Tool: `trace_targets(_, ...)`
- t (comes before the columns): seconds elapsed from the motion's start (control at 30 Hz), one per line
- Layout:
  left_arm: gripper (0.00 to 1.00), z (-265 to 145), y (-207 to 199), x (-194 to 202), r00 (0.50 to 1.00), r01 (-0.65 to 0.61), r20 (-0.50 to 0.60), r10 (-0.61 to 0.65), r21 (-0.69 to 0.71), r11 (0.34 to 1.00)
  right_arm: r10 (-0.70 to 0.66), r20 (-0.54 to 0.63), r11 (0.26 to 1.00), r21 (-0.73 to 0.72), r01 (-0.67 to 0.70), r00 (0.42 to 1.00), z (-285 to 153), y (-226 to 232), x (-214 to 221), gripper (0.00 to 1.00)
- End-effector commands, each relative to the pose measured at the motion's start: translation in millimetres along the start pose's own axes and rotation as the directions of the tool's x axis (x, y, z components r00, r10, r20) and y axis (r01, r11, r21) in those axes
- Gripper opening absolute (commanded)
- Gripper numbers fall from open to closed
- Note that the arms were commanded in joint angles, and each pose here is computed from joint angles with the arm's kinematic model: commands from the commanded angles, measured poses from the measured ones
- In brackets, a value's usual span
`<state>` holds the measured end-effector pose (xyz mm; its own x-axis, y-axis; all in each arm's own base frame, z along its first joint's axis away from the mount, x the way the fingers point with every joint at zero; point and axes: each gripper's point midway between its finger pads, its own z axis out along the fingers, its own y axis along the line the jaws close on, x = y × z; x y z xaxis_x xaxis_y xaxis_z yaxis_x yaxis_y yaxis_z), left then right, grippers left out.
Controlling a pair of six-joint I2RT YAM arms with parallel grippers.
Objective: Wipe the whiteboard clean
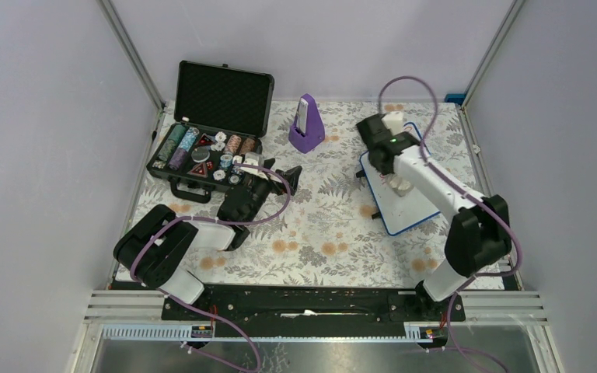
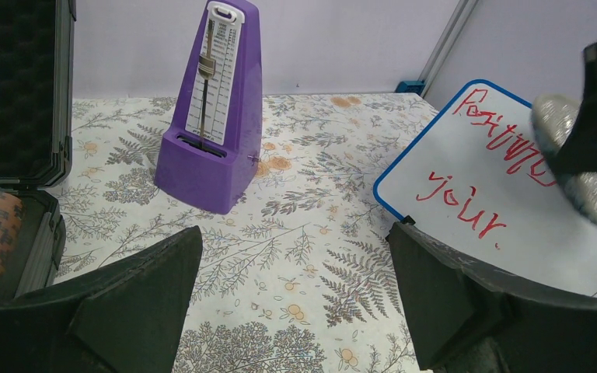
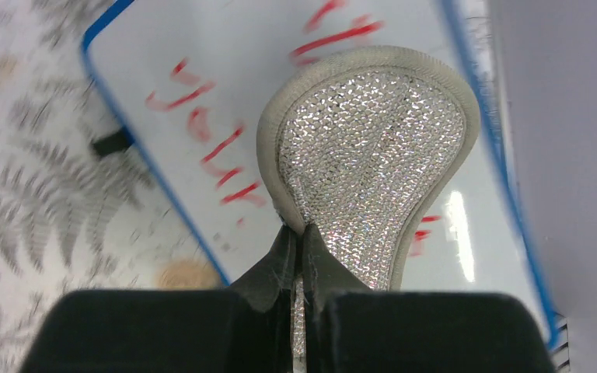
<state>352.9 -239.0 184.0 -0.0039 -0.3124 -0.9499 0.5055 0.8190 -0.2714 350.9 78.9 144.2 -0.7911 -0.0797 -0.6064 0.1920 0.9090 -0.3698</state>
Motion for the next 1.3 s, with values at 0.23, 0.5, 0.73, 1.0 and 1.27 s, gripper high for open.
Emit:
trace_targets(0.23,0.99,5,1,-14,0.999,0.002,0.050,-0.001,-0.010,1.000,-0.042,-0.184,0.994,0.093,0.060,0.982,59,-6,41,0.00)
trace_targets(0.5,0.99,5,3,-13,0.999,0.002,0.048,-0.001,-0.018,1.000,-0.186,-0.283,0.983,-0.053,0.178,0.941,73,76,120,0.00)
trace_targets(0.73,0.99,6,3,-12,0.999,0.002,0.044,-0.001,-0.016,1.000,-0.149,-0.133,0.987,-0.079,0.139,0.980,35,64,50,0.00)
trace_targets(1.0,0.99,6,3,-13,0.999,0.004,0.045,-0.003,-0.015,1.000,-0.055,-0.021,0.996,0.071,0.056,0.998,25,-8,-27,0.00)
trace_targets(1.27,0.99,5,5,-15,0.999,0.003,0.051,-0.002,-0.019,1.000,-0.109,-0.150,0.978,0.162,0.133,0.983,72,-4,16,0.00)
